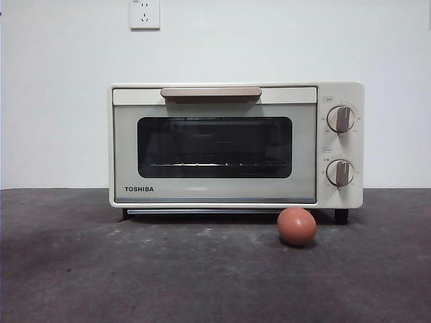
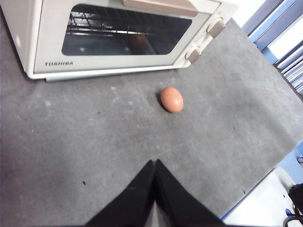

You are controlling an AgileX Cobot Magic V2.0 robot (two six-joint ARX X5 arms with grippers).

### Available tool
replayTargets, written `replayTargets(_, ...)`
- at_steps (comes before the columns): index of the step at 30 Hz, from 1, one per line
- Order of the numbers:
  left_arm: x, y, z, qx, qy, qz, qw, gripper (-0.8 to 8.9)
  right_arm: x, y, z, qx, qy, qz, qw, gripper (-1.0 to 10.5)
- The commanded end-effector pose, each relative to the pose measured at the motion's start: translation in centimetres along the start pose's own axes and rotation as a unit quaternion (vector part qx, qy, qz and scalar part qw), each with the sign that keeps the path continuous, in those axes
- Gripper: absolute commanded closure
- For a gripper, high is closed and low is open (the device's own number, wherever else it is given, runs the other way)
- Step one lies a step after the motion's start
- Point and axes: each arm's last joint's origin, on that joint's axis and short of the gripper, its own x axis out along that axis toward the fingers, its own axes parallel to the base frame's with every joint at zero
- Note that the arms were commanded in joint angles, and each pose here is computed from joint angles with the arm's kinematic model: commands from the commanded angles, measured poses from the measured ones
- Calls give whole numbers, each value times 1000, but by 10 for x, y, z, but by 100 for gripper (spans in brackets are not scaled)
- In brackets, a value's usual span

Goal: Eggoven

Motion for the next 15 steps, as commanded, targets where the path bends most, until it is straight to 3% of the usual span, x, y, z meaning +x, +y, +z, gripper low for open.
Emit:
replayTargets(1, -2, -3, 6, 15, -13, -5, 1000, 808, 3, -1, 7, 20, 2, 1, 1000, 585)
replayTargets(10, -2, -3, 6, 15, -15, -6, 1000, 808, 46, -10, 30, 59, 36, 21, 997, 585)
replayTargets(15, -2, -3, 6, 15, -15, -6, 1000, 808, 89, -12, 39, 62, 74, 6, 995, 585)
